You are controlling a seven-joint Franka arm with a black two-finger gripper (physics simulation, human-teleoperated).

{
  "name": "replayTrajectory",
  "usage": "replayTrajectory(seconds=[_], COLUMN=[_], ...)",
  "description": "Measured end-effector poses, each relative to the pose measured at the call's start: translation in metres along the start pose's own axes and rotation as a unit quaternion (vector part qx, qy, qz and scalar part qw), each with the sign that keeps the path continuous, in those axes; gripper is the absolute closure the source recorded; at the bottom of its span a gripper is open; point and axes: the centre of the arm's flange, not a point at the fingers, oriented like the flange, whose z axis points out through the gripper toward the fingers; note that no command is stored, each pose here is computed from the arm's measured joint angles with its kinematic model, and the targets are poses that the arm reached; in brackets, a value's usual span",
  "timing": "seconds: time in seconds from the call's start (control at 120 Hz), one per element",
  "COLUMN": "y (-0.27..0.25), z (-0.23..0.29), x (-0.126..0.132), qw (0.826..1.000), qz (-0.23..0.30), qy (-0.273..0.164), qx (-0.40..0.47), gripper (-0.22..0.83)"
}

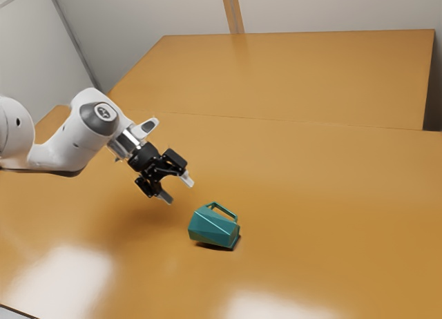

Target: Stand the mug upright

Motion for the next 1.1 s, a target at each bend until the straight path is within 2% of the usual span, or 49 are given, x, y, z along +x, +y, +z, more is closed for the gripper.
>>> replayTrajectory(seconds=[0.275, 0.592, 0.933, 1.1], y=[-0.006, 0.0, -0.005, -0.001], z=[0.031, 0.065, 0.076, 0.075], x=[-0.005, -0.003, -0.003, -0.004], qw=[0.998, 0.993, 0.985, 0.981], qz=[0.055, 0.096, 0.128, 0.15], qy=[-0.015, -0.037, -0.041, -0.044], qx=[-0.026, -0.066, -0.105, -0.112], gripper=[0.0, 0.01, 0.46, 0.64])
